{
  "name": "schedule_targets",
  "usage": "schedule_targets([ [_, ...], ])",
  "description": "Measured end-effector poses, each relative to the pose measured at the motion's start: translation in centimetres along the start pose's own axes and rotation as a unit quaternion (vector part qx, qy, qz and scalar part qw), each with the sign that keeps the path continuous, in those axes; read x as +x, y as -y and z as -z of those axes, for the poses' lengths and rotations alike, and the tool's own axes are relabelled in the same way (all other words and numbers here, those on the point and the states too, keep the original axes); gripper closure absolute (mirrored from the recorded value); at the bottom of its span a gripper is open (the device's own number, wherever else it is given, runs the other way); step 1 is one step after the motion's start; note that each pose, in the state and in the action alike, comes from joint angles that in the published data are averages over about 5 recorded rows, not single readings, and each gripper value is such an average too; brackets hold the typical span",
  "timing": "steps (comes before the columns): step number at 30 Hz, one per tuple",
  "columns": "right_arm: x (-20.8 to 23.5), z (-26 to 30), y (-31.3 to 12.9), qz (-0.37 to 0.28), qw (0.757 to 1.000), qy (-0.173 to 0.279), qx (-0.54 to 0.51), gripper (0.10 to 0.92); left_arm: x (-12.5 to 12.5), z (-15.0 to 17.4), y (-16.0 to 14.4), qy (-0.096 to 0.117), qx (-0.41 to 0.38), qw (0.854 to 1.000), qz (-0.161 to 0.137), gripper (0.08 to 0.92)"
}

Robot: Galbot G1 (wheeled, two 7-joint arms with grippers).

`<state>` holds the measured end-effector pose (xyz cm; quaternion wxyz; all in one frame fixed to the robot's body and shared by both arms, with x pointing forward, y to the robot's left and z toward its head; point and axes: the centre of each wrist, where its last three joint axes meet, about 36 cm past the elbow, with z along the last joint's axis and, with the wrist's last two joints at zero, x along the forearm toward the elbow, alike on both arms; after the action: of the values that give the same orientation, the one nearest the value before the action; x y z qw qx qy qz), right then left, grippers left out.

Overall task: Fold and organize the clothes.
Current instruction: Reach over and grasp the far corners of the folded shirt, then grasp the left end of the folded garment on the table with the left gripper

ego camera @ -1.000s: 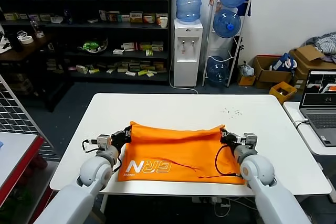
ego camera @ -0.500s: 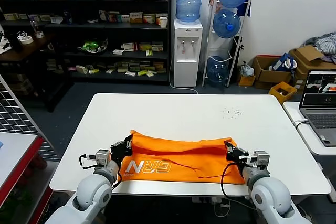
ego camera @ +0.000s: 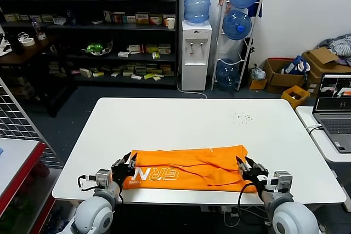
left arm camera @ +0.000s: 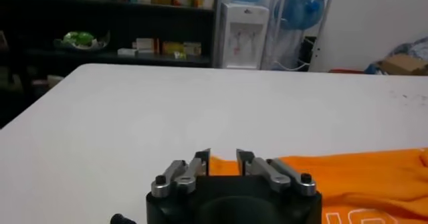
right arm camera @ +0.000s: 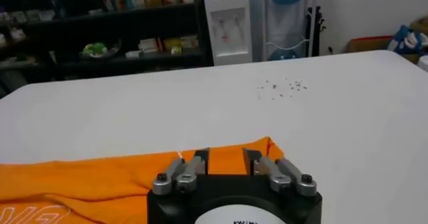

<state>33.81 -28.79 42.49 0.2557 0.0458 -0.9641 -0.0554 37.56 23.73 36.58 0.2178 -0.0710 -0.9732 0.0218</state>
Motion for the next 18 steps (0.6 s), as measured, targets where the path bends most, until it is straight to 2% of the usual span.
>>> schedule_targets([
  [7,0.7,-0.5,-0.1,-0.004,1.000,0.002,0.000,0.291,-0.3,-1.3,0.4,-0.007,0.006,1.000,0.004,0.366],
  [11,1.0,-0.5,0.0,-0.007,1.000,0.003,0.000,0.215,-0.8,-2.3,0.2,-0.014,0.009,1.000,0.009,0.256],
  [15,1.2,-0.5,0.0,-0.008,1.000,0.004,-0.001,0.201,-1.4,-3.2,-0.2,-0.021,0.011,1.000,0.017,0.187],
  [18,1.2,-0.6,0.0,-0.009,1.000,0.004,-0.001,0.200,-1.9,-3.8,-0.6,-0.025,0.012,0.999,0.022,0.202],
])
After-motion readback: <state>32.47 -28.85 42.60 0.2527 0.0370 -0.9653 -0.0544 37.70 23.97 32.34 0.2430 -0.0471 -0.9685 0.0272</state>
